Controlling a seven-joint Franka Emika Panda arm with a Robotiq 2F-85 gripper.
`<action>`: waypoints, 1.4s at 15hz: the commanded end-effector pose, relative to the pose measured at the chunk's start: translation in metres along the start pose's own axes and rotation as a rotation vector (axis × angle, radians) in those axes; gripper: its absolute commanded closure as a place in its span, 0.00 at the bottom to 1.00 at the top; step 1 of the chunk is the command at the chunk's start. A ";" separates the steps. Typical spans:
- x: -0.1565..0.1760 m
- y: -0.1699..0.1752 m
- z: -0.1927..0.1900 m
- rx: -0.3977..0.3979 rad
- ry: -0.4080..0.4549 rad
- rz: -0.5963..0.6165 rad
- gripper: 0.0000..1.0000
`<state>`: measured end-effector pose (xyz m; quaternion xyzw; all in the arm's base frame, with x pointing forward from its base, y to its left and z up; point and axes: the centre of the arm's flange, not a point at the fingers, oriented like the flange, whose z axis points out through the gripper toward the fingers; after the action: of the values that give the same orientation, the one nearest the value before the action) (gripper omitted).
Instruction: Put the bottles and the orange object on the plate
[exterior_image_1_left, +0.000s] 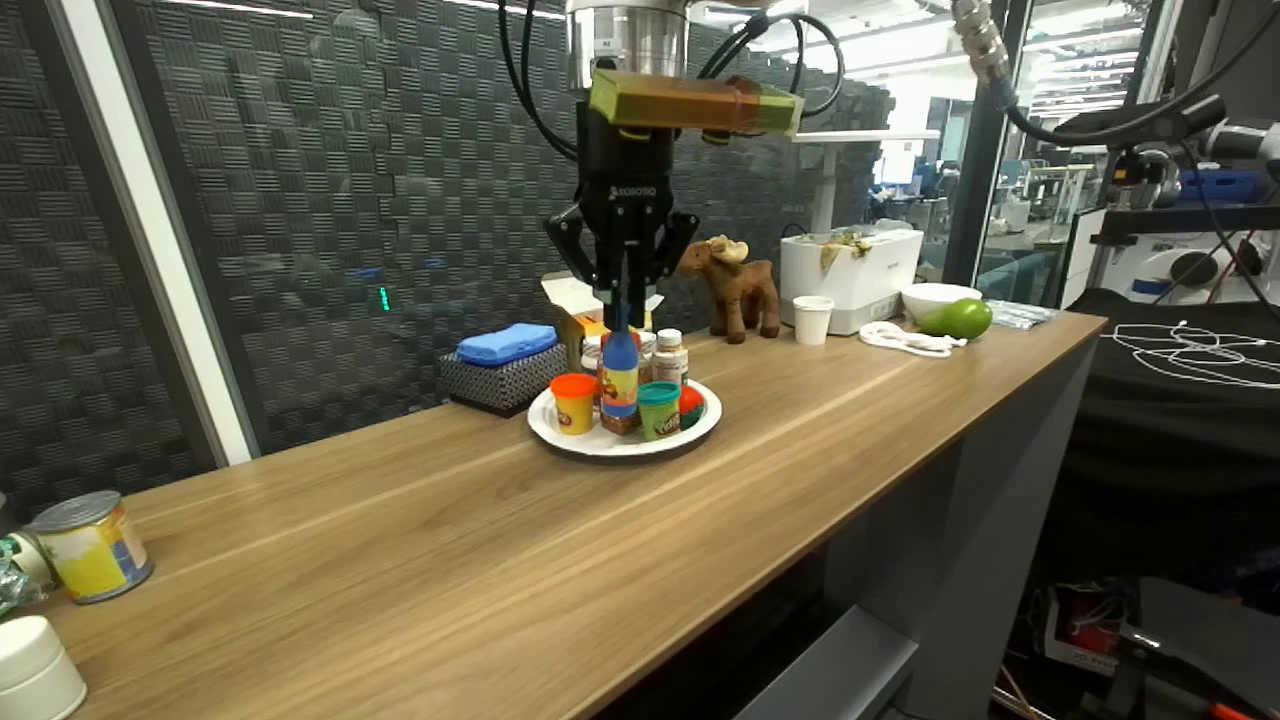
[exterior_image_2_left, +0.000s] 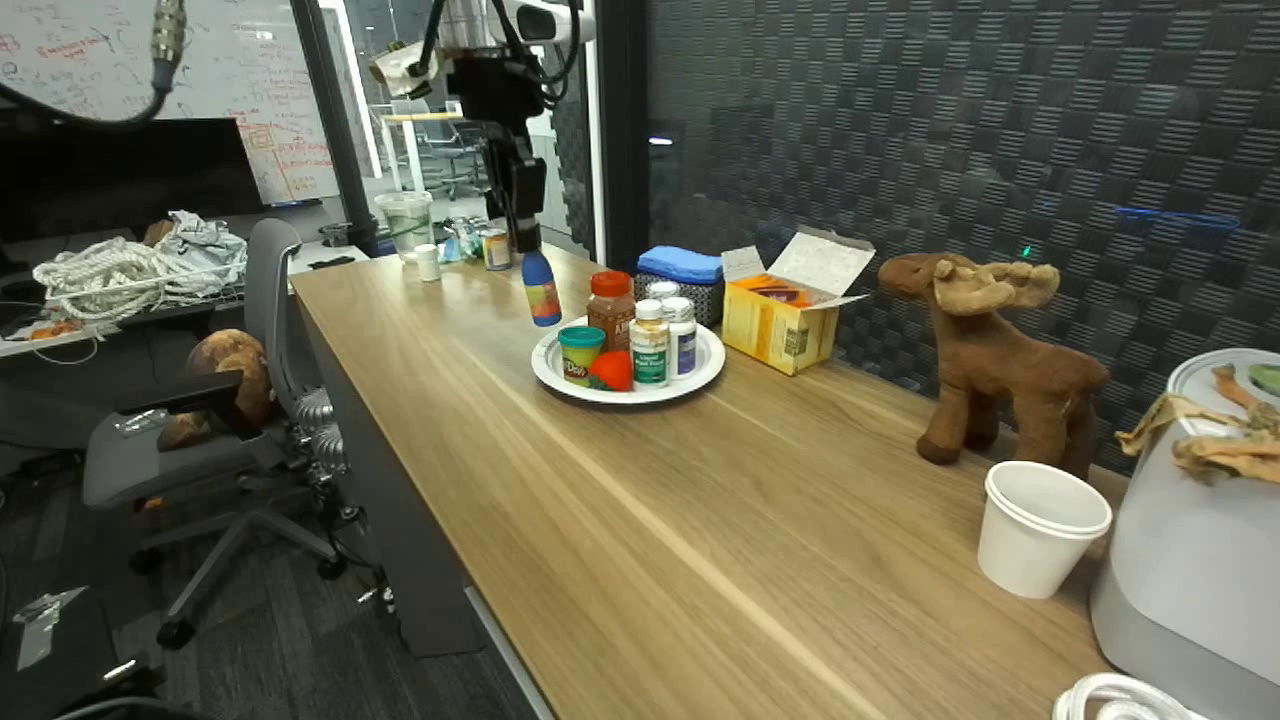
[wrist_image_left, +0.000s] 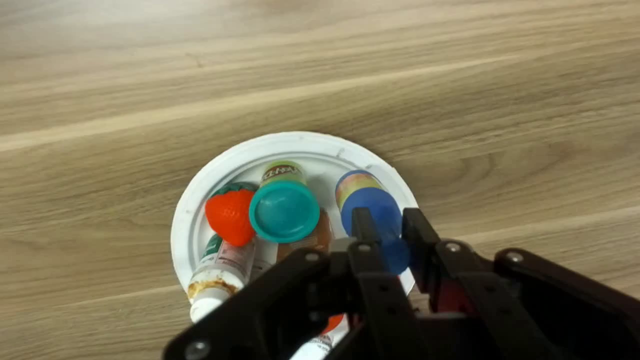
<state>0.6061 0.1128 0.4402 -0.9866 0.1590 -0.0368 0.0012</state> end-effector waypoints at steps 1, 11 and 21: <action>0.027 0.008 -0.007 0.007 0.009 -0.004 0.91; 0.055 0.001 0.022 0.022 -0.001 -0.040 0.91; 0.061 0.003 0.052 0.036 -0.041 -0.062 0.91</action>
<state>0.6562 0.0929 0.3905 -0.9907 0.1347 -0.0181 0.0072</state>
